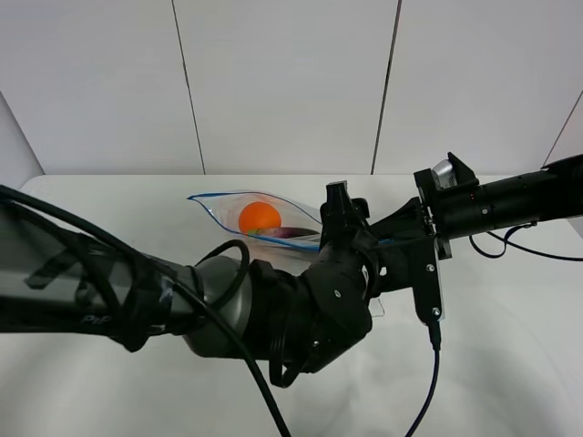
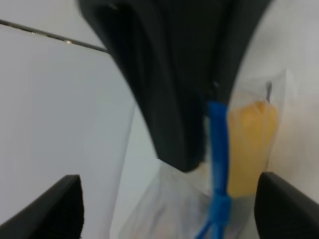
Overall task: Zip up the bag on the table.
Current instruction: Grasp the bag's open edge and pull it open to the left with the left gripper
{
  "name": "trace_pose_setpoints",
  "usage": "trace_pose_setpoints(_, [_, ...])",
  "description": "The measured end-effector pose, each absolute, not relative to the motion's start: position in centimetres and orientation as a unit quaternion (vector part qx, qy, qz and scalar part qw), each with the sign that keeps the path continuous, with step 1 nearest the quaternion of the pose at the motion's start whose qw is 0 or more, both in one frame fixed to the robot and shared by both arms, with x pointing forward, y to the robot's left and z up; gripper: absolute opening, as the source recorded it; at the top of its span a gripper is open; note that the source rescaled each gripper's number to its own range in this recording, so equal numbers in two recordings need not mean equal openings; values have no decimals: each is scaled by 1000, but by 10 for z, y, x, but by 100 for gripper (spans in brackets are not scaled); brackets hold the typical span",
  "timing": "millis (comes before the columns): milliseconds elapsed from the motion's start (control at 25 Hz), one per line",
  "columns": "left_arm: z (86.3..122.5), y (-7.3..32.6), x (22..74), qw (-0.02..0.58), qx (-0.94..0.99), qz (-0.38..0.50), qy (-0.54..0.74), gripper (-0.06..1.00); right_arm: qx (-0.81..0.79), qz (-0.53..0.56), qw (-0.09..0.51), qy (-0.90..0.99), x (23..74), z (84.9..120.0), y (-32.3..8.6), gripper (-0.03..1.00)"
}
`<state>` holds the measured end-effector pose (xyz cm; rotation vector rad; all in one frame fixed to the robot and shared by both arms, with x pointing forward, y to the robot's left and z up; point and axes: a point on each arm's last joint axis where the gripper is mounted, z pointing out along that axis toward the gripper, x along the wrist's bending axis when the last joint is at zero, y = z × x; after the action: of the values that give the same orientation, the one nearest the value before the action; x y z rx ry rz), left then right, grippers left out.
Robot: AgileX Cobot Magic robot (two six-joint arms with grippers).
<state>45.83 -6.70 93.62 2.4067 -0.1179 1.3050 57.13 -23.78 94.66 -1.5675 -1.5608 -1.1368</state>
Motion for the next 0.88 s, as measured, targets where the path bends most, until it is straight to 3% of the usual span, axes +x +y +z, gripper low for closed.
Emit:
trace_pose_setpoints(200, [935,-66,461,194,860,470,-39,74,-597,-431,322,-596,571,946,-238,0])
trace_pose_setpoints(880, [935,-66,460,196,861,467,-41,44,-597,-431,322,-595,571,946,-238,0])
